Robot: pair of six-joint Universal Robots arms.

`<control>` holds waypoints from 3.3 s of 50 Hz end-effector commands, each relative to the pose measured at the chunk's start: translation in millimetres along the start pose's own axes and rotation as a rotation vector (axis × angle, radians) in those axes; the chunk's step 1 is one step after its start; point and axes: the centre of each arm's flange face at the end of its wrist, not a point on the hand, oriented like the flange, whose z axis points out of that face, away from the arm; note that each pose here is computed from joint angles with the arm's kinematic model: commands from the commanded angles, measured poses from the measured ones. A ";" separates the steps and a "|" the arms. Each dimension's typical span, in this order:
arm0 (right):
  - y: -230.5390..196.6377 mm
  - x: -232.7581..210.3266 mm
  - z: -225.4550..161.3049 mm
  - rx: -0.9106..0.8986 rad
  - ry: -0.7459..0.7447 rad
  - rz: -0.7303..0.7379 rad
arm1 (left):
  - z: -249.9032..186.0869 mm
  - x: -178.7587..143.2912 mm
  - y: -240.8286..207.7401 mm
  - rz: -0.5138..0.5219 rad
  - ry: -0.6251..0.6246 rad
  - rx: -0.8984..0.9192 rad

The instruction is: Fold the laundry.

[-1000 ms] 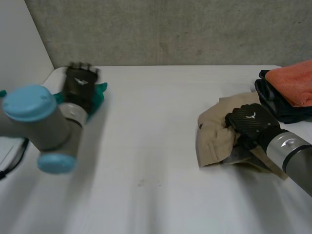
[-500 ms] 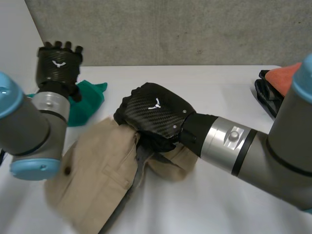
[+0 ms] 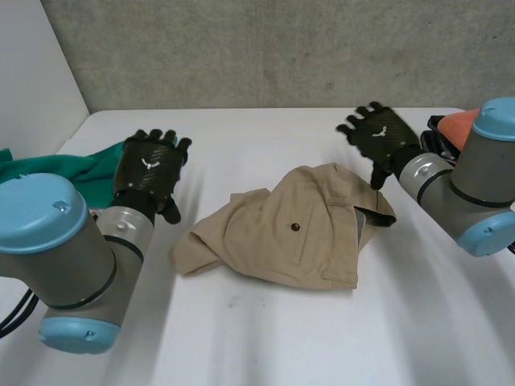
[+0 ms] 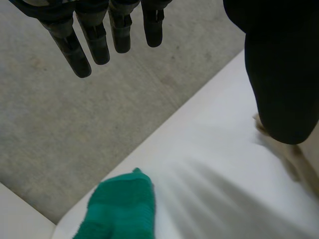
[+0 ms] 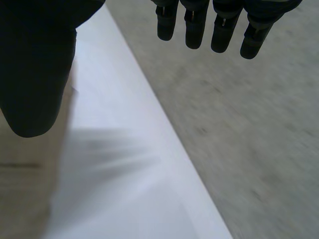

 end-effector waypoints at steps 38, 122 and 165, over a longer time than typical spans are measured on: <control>-22.2 -143.6 -139.7 -0.174 -0.200 0.178 | 7.2 4.7 75.3 -0.210 0.209 -0.328; -66.8 17.4 -15.3 0.029 0.207 0.246 | 119.2 -52.0 -76.0 -0.159 -0.099 0.288; 59.0 -57.0 -85.7 -0.185 -0.121 0.042 | -60.3 23.7 53.5 -0.107 0.201 -0.334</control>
